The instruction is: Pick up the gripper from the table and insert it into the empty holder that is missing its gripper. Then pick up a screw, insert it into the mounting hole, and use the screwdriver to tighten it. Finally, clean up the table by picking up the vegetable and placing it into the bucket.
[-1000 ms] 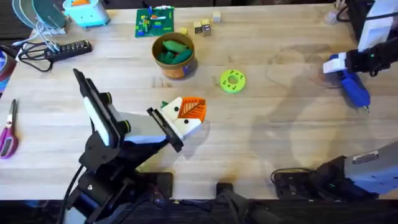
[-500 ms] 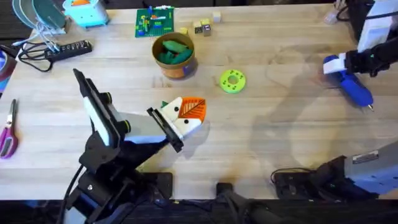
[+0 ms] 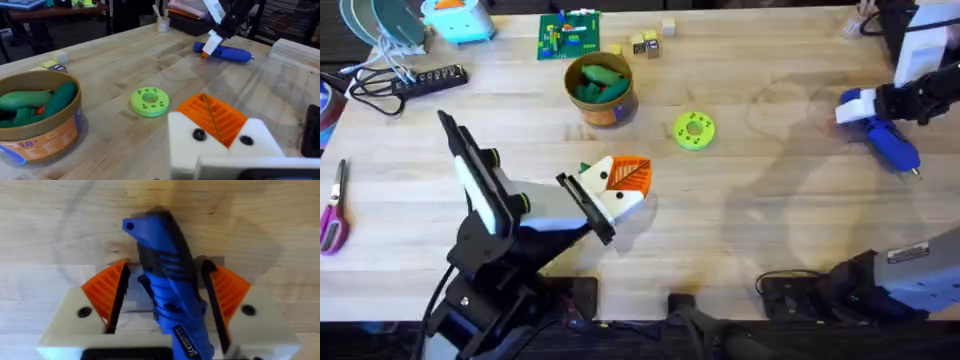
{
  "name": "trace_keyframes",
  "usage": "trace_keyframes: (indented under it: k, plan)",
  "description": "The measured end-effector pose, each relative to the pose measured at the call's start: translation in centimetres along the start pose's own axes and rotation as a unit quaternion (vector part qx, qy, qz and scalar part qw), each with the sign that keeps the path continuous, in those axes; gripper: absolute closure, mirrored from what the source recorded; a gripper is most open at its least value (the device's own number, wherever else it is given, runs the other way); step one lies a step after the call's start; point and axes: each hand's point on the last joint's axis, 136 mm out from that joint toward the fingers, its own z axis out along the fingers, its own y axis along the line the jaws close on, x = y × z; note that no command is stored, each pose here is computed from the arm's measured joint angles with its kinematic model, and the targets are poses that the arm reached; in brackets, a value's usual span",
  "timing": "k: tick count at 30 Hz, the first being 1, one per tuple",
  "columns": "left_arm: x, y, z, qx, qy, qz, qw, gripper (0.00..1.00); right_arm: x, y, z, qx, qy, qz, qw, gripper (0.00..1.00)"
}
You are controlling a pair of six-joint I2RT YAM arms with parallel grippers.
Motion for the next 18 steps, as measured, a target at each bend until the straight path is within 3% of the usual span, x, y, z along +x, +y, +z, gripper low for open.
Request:
trace_keyframes:
  k: [8,18]
  plan:
    - [0.0,0.0,0.0,0.0,0.0,0.0,1.0,0.991,-0.17,0.11,-0.01,-0.004,-0.004,-0.031,1.0,0.12]
    - [0.0,0.0,0.0,0.0,0.0,0.0,1.0,0.991,0.01,0.15,-0.06,-0.015,-0.008,-0.033,0.999,0.298]
